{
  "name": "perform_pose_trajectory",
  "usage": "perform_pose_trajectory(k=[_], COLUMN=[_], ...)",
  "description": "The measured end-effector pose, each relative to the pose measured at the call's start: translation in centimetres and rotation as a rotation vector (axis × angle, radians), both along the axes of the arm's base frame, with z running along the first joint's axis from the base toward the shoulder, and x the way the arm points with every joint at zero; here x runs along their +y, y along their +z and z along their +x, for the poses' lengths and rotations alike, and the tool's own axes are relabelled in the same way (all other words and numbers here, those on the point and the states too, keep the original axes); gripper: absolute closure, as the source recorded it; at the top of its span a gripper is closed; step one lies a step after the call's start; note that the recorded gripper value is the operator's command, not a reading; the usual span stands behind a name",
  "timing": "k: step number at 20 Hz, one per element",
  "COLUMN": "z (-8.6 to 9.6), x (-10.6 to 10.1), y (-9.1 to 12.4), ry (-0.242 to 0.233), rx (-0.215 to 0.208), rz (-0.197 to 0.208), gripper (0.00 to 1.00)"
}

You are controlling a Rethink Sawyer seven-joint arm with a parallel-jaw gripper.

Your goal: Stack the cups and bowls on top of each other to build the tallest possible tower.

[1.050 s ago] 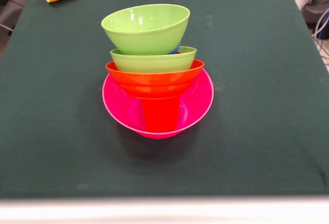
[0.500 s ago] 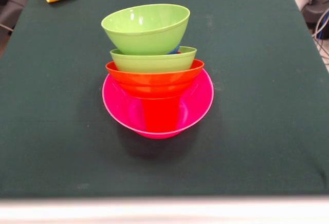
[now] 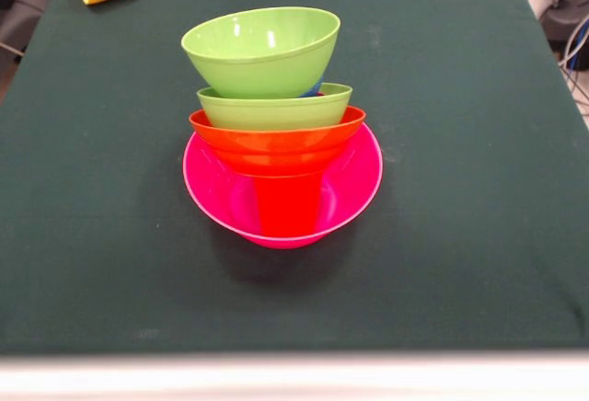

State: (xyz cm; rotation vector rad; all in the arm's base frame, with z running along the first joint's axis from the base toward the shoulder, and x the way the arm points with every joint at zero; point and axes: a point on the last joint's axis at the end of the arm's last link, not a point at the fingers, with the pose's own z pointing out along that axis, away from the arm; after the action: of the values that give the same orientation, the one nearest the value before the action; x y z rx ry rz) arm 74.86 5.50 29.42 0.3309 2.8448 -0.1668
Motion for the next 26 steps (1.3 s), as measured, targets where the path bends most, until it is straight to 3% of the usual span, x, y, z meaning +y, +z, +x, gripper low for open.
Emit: perform_pose_trajectory(k=[9,13,21,26], z=[-0.7,0.0,1.7,2.5], x=[4.8,6.1,5.5,4.5], y=[0.0,0.1,0.6,0.7], ry=[0.061,0.078,0.090,0.080], rx=[0.029,0.039,0.010,-0.001], rz=[0.001,0.000,-0.035,-0.036], gripper=[1.00,1.00,1.00,1.00])
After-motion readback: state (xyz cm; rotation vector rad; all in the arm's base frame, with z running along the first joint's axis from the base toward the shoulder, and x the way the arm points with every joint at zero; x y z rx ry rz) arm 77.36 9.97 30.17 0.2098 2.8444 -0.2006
